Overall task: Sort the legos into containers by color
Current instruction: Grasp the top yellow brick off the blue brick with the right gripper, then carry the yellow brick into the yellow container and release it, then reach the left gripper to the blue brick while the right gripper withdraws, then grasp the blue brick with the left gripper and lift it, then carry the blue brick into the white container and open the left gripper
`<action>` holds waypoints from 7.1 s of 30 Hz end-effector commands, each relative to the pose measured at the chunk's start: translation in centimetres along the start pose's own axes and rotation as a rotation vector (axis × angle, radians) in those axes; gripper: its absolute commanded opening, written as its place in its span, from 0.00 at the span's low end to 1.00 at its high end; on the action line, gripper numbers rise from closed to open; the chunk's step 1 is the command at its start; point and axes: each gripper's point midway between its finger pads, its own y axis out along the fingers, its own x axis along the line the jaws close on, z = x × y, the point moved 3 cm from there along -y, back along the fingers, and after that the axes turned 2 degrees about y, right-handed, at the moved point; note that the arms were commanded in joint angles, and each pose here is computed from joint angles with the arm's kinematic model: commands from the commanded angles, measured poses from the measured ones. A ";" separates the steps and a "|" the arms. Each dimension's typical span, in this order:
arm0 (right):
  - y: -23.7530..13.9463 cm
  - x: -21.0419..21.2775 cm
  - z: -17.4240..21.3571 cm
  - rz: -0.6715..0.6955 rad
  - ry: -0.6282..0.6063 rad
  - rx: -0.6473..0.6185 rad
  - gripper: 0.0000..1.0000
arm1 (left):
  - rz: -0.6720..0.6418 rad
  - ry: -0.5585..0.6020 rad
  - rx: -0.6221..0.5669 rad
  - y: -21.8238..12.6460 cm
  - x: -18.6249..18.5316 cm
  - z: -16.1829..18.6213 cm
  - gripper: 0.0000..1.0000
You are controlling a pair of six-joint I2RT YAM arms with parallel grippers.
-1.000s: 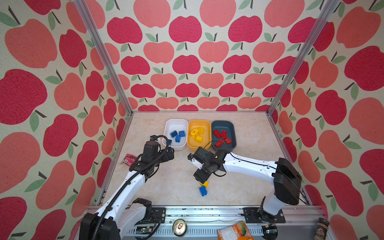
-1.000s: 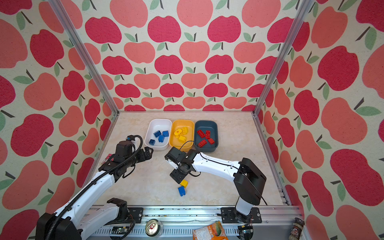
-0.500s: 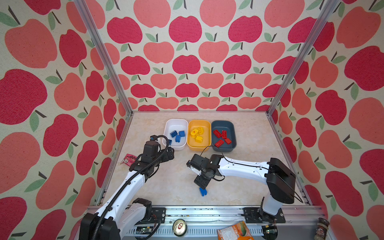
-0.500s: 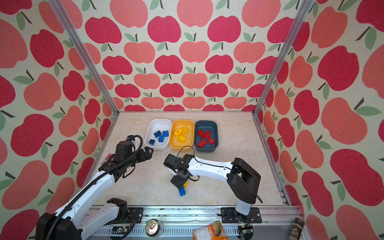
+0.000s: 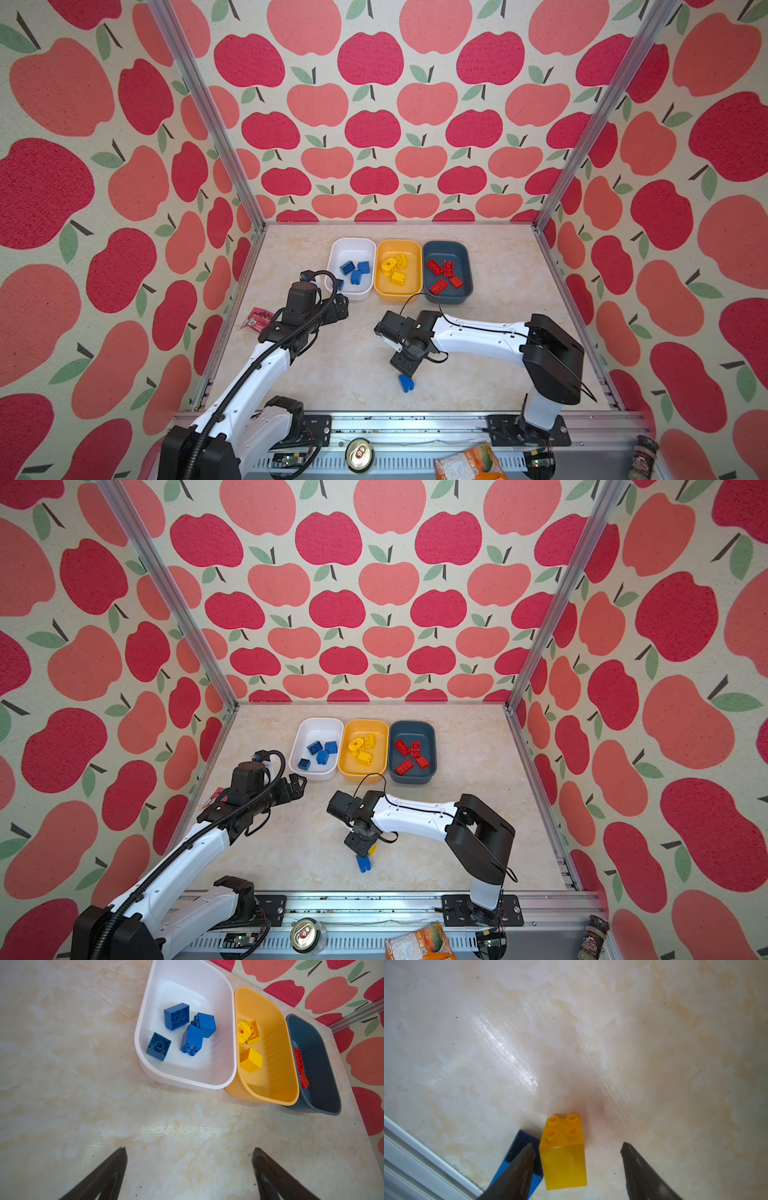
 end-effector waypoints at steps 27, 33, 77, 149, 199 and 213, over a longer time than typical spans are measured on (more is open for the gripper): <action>0.5 -1.6 1.3 0.040 0.106 0.017 0.30 | 0.020 -0.015 -0.002 -0.1 -0.5 -0.3 0.96; -3.1 -3.1 -0.4 0.029 0.181 -0.097 0.29 | 0.025 -0.014 0.002 -0.1 -0.6 -0.2 0.97; -3.2 -23.6 -16.0 0.188 0.514 -0.368 0.57 | 0.083 0.059 0.173 0.7 -5.6 6.8 0.97; -10.3 -11.1 11.1 -0.203 0.785 -0.302 0.88 | 0.344 1.187 0.791 0.7 -17.3 23.3 0.70; -9.6 -11.0 6.4 -0.276 0.762 -0.371 0.88 | 0.039 0.685 0.109 -0.4 -10.9 0.6 0.38; -9.7 -10.3 5.3 -0.297 0.743 -0.381 0.89 | -0.062 0.535 -0.023 4.2 -6.7 -8.4 0.39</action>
